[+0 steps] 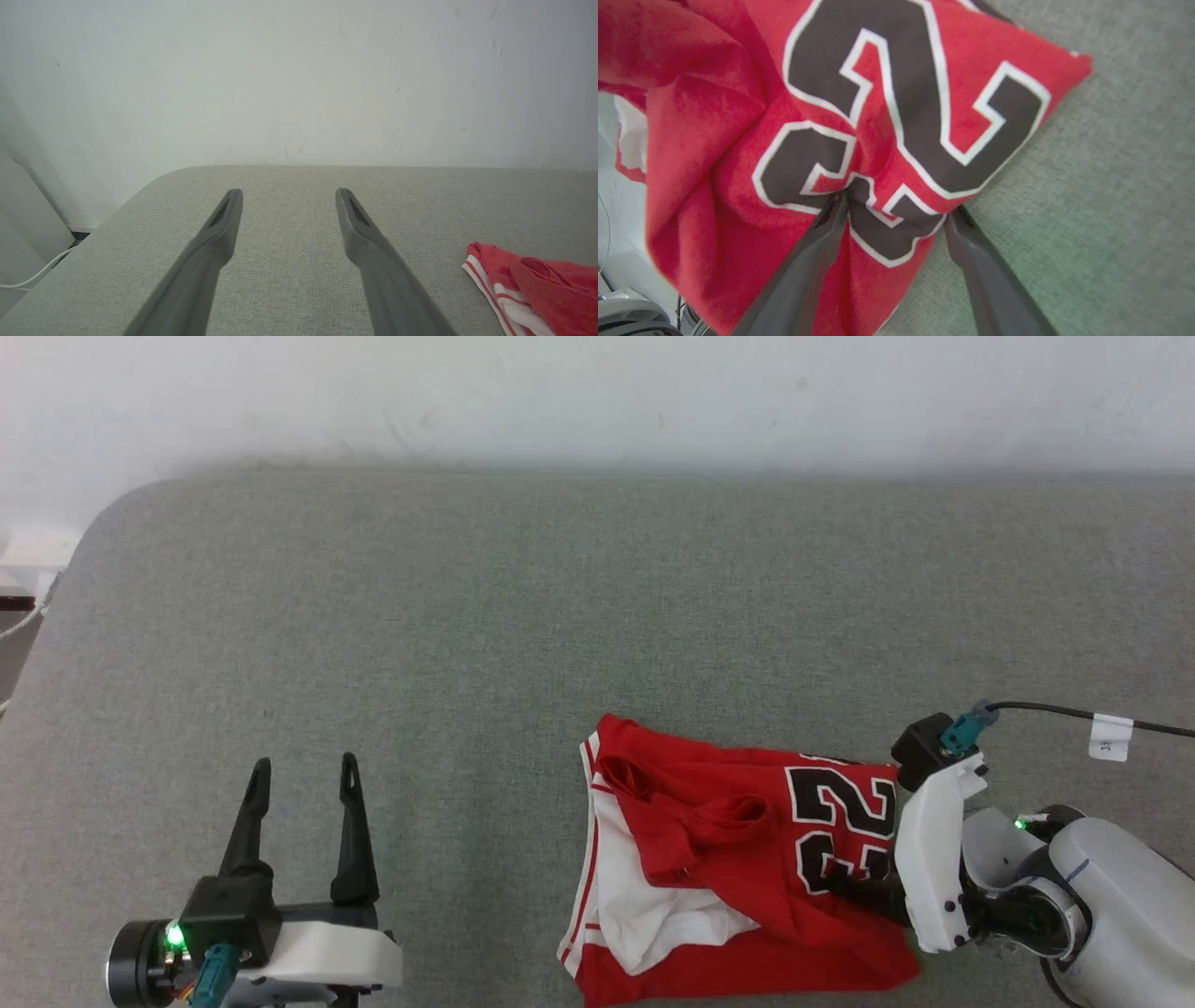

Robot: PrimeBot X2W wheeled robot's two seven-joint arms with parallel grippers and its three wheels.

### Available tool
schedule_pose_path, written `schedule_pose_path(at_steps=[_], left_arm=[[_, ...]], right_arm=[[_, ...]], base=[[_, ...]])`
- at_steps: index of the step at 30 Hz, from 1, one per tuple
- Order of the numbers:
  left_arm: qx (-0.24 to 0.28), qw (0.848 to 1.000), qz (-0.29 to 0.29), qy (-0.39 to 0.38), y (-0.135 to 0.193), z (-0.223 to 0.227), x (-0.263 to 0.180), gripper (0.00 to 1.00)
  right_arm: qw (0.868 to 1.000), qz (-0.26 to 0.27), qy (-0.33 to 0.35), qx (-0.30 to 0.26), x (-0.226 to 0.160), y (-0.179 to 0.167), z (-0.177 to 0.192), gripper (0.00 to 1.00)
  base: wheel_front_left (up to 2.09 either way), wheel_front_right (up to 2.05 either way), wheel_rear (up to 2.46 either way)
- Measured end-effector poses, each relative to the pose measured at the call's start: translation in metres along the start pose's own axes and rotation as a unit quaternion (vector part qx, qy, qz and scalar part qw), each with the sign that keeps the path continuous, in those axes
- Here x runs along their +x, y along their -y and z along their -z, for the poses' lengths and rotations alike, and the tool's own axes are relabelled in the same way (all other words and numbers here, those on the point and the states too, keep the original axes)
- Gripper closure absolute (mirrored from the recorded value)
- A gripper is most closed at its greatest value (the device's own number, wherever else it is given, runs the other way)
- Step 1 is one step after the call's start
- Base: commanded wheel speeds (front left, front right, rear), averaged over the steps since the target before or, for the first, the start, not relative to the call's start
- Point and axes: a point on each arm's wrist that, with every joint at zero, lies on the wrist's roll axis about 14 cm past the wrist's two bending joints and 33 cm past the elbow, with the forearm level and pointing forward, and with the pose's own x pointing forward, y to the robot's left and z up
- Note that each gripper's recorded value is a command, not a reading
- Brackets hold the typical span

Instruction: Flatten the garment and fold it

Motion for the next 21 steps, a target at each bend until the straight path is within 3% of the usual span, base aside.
schedule_pose_path(at_steps=[1,2,12,16,21], left_arm=[[0.001,1.000,-0.001,-0.002,0.000,0.002,0.000,0.00],[0.001,1.000,-0.001,-0.004,-0.001,0.003,0.001,0.00],[-0.001,1.000,0.004,-0.002,0.003,0.003,0.007,0.00],[-0.004,1.000,0.015,0.004,0.011,0.000,0.011,0.00],[-0.009,0.999,0.043,0.006,0.030,0.001,0.021,0.00]], right_arm=[[1.000,-0.002,-0.002,-0.004,0.002,-0.001,0.001,0.00],[1.000,-0.002,-0.002,-0.009,0.003,0.000,0.002,0.99],[0.994,0.003,0.093,-0.057,-0.013,-0.002,-0.021,1.00],[0.982,0.018,0.154,-0.106,-0.042,-0.002,-0.048,1.00],[0.965,0.083,0.188,-0.166,-0.084,0.023,-0.060,1.00]], base=[[0.00,0.00,0.00],[0.00,0.00,0.00],[0.00,0.00,0.00],[0.00,0.00,0.00],[0.00,0.00,0.00]])
